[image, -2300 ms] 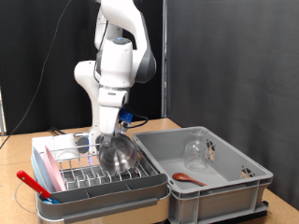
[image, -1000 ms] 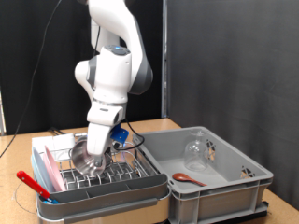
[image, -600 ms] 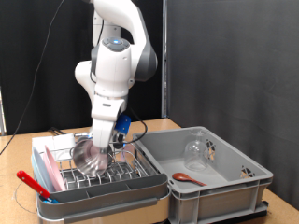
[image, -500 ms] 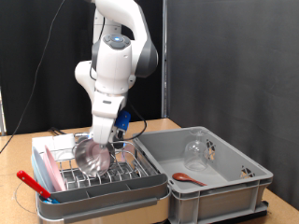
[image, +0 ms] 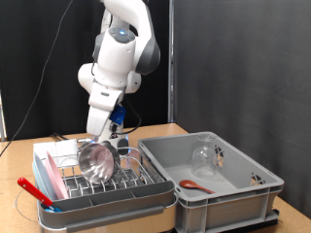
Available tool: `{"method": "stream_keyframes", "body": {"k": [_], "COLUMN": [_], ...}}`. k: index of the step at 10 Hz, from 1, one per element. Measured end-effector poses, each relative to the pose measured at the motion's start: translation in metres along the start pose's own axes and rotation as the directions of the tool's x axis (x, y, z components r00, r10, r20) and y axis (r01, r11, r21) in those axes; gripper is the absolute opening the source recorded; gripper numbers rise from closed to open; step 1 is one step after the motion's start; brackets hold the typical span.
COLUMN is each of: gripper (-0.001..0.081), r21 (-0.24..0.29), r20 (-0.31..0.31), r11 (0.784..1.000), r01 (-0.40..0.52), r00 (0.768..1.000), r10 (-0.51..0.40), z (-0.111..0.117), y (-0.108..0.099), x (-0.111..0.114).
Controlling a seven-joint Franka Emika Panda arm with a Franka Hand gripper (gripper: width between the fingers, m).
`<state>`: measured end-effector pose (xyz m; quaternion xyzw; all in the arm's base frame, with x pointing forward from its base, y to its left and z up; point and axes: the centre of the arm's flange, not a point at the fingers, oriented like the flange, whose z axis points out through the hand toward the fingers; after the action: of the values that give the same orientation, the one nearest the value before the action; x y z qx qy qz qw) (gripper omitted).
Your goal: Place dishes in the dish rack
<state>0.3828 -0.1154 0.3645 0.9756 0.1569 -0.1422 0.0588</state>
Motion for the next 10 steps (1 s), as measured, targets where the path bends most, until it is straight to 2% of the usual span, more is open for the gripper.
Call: {"method": "stream_keyframes", "body": {"k": [3,5,10], "gripper": [0.0809,0.0809,0.0809], "r21": [-0.094,-0.134,-0.137], "r20": [0.012,0.01,0.024], "r11": [0.995,0.989,0.987], "r01": [-0.039,-0.066,-0.089], "r00": [0.999,0.998,0.995], "r10": [0.041,0.068,0.093], "z": [0.021,0.036,0.07], "y": [0.011,0.018,0.025], "x": [-0.013,-0.016,-0.006]}}
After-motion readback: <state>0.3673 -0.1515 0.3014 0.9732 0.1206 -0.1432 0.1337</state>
